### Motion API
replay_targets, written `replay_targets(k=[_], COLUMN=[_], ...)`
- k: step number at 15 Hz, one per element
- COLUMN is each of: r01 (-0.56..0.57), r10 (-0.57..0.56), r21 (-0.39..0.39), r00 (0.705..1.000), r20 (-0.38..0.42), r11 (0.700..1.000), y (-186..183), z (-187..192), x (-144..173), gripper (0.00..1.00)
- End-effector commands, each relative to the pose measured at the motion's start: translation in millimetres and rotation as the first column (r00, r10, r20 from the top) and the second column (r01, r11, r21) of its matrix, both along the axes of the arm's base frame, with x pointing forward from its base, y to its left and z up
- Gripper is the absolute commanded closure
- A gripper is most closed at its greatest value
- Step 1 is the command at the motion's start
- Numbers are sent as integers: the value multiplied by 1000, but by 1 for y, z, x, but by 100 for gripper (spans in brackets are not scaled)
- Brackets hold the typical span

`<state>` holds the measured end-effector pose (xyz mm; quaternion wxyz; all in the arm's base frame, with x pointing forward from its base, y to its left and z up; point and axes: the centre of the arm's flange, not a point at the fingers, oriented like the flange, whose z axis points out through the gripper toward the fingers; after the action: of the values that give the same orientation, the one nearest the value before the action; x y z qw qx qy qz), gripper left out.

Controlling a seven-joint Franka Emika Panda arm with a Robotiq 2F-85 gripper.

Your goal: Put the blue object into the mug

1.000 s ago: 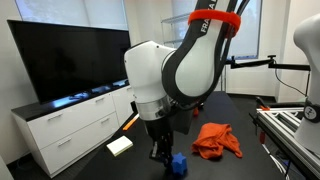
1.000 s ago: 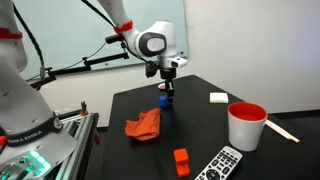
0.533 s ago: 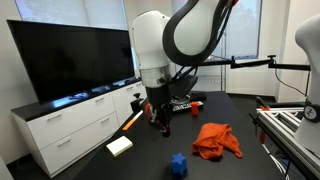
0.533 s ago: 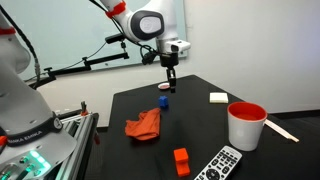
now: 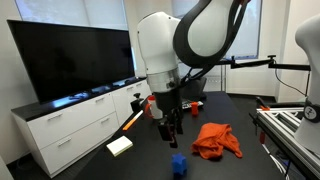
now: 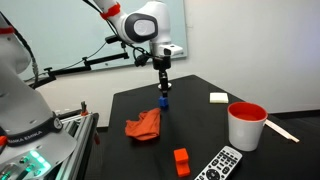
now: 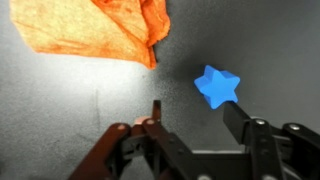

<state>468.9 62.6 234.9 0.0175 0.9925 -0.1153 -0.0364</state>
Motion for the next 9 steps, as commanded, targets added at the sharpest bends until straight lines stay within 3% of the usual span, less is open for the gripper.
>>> replay_targets(k=[1,9], r01=[-22,-62], r10=[22,63], r21=[7,6], r00=[1000,997], r20=[2,-35], r11=[1000,998], y=[6,21], z=[7,-18], x=[-6,-12], gripper=[2,0])
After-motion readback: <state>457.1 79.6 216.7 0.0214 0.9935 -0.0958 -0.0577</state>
